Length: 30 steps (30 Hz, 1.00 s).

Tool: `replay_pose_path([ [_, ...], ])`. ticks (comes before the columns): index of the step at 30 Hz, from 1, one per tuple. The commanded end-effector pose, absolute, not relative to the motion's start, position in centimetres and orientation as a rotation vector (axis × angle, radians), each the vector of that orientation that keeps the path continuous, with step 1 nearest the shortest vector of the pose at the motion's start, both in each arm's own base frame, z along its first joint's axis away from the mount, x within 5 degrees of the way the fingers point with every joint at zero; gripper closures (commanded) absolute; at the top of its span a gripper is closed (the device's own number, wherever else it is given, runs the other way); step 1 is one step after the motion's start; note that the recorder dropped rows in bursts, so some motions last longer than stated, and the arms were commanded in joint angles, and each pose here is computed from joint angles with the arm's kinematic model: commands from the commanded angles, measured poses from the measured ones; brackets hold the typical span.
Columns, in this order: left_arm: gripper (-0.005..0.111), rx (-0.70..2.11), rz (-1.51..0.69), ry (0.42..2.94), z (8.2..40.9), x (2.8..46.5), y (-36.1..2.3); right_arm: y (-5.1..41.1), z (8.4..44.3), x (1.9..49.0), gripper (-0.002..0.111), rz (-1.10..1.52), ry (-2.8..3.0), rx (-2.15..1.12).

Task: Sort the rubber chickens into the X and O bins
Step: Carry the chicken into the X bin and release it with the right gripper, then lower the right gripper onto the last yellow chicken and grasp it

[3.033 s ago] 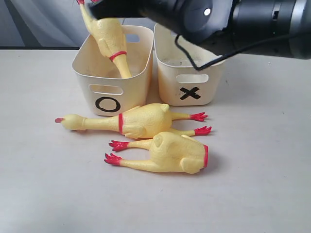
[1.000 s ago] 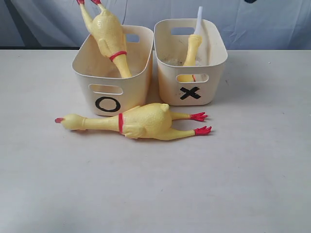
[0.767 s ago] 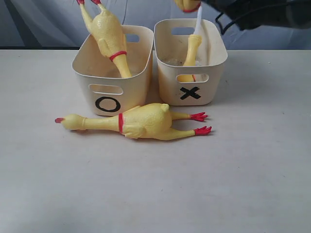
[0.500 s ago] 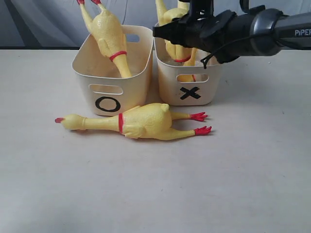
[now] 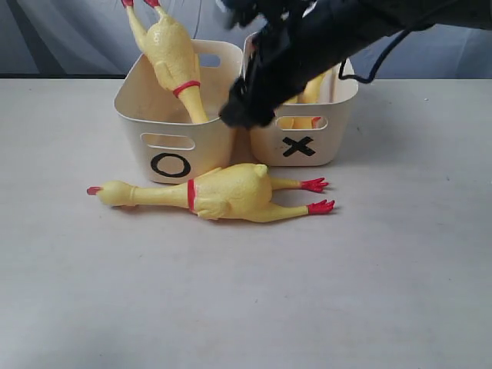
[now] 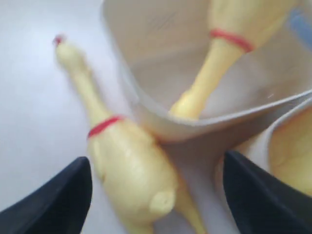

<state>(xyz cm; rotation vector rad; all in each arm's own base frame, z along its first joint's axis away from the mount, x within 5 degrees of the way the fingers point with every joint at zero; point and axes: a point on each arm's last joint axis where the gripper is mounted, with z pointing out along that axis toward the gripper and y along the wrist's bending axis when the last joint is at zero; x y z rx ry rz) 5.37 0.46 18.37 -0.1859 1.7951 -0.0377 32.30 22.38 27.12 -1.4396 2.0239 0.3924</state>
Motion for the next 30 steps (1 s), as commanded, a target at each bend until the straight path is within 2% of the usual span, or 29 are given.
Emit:
replay_pose_path([
  [1,0.107,-0.182,-0.040,1.790,18.5,5.4,0.4,22.3,25.1,30.8,0.031,0.272,2.055,-1.795],
  [4,0.107,-0.182,-0.040,1.790,18.5,5.4,0.4,23.6,23.9,30.4,0.024,0.271,2.038,-1.849],
  [7,0.107,-0.182,-0.040,1.790,18.5,5.4,0.4,25.0,22.4,30.4,0.021,0.204,1.936,-1.944],
  [13,0.107,-0.182,-0.040,1.790,18.5,5.4,0.4,27.0,18.8,31.6,0.021,0.104,1.833,-1.976],
  [20,0.107,-0.182,-0.040,1.790,18.5,5.4,0.4,26.6,11.6,32.0,0.023,0.055,1.936,-2.189],
  [21,0.107,-0.182,-0.040,1.790,18.5,5.4,0.4,26.5,10.9,31.6,0.029,0.071,1.963,-2.235],
  [22,0.107,-0.182,-0.040,1.790,18.5,5.4,0.4,26.4,10.7,31.0,0.042,0.102,1.995,-2.279],
  [23,0.107,-0.182,-0.040,1.790,18.5,5.4,0.4,26.5,10.6,30.3,0.062,0.126,2.015,-2.337],
  [25,0.107,-0.182,-0.040,1.790,18.5,5.4,0.4,26.3,11.1,28.5,0.111,0.188,2.086,-2.471],
  [26,0.107,-0.182,-0.040,1.790,18.5,5.4,0.4,26.4,11.6,27.6,0.104,0.217,2.131,-2.504],
  [30,0.107,-0.182,-0.040,1.790,18.5,5.4,0.4,28.1,14.3,24.9,0.109,0.529,2.184,-2.468],
])
